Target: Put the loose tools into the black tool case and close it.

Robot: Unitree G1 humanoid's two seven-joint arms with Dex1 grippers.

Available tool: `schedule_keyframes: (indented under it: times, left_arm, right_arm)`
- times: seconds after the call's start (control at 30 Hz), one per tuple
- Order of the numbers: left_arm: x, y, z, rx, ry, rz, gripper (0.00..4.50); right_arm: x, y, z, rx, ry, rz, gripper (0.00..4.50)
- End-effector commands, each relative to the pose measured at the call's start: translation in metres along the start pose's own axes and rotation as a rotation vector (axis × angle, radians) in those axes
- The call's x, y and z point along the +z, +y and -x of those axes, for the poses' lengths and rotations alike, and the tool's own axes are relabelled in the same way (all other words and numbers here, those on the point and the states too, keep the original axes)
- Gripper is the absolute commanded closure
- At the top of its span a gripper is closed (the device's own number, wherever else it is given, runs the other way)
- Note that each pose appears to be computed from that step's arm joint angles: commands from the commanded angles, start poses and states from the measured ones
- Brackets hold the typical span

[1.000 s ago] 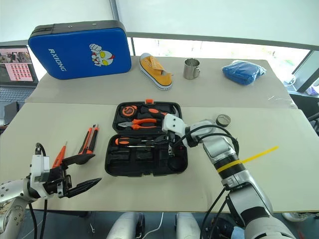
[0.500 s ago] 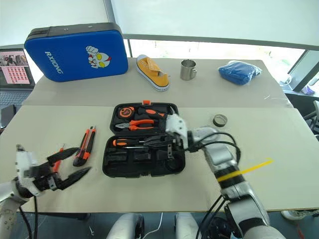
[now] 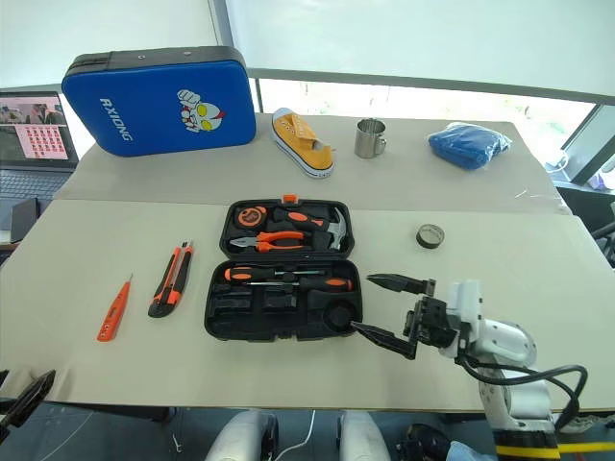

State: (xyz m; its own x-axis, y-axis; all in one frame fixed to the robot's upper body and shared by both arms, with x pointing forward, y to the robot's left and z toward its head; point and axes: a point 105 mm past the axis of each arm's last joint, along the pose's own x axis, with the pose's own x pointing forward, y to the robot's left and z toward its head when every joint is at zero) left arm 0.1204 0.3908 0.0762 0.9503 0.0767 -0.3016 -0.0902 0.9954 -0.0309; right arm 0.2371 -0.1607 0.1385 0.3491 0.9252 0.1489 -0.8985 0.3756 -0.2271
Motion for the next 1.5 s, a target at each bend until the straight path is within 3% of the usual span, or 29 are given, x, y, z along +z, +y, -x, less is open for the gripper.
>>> schedule_keyframes:
  times: [0.03,0.13,0.27,0.4,0.57,0.67,0.83,1.0,1.03,1.17,1.23,1.33,1.5]
  left_arm:
    - [0.030,-0.010,-0.008,-0.038,-0.055,0.030,0.00]
    - [0.055,-0.036,-0.031,-0.130,-0.033,0.077,0.00]
    - [0.065,-0.059,-0.061,-0.139,0.098,0.084,0.00]
    - [0.052,-0.079,-0.080,-0.119,0.247,0.030,0.00]
    - [0.040,-0.075,-0.094,-0.016,0.293,0.050,0.00]
    - [0.028,-0.087,-0.095,-0.068,0.356,0.048,0.65]
    - [0.023,-0.083,-0.095,-0.044,0.385,0.055,2.39]
    - [0.048,-0.075,-0.099,-0.075,0.266,0.034,4.03]
    - [0.055,-0.074,-0.099,-0.089,0.236,0.033,4.03]
    - [0.126,-0.120,-0.093,-0.486,-0.106,-0.185,4.03]
    - [0.136,-0.146,-0.086,-0.686,-0.167,-0.320,4.03]
    - [0.124,-0.189,-0.084,-1.008,-0.086,-0.596,4.03]
    - [0.103,-0.228,-0.101,-1.226,0.100,-0.877,4.03]
  right_arm:
    - [0.019,0.008,-0.006,0.051,-0.052,0.127,0.10]
    - [0.034,0.019,-0.021,0.114,-0.122,0.193,0.10]
    - [0.047,0.028,-0.041,0.177,-0.193,0.206,0.10]
    - [0.048,0.031,-0.049,0.192,-0.206,0.211,0.10]
    - [0.048,0.030,-0.051,0.184,-0.197,0.214,0.10]
    - [0.048,0.029,-0.049,0.177,-0.188,0.217,0.00]
    - [0.046,0.023,-0.044,0.158,-0.169,0.229,0.00]
    - [0.044,0.020,-0.040,0.148,-0.155,0.235,0.00]
    - [0.045,0.020,-0.039,0.145,-0.153,0.238,0.00]
    - [0.051,0.015,-0.030,0.112,-0.127,0.252,0.00]
    - [0.052,0.013,-0.026,0.102,-0.107,0.246,0.00]
    - [0.051,0.012,-0.019,0.092,-0.059,0.222,0.00]
    - [0.050,0.012,-0.018,0.089,-0.001,0.180,0.00]
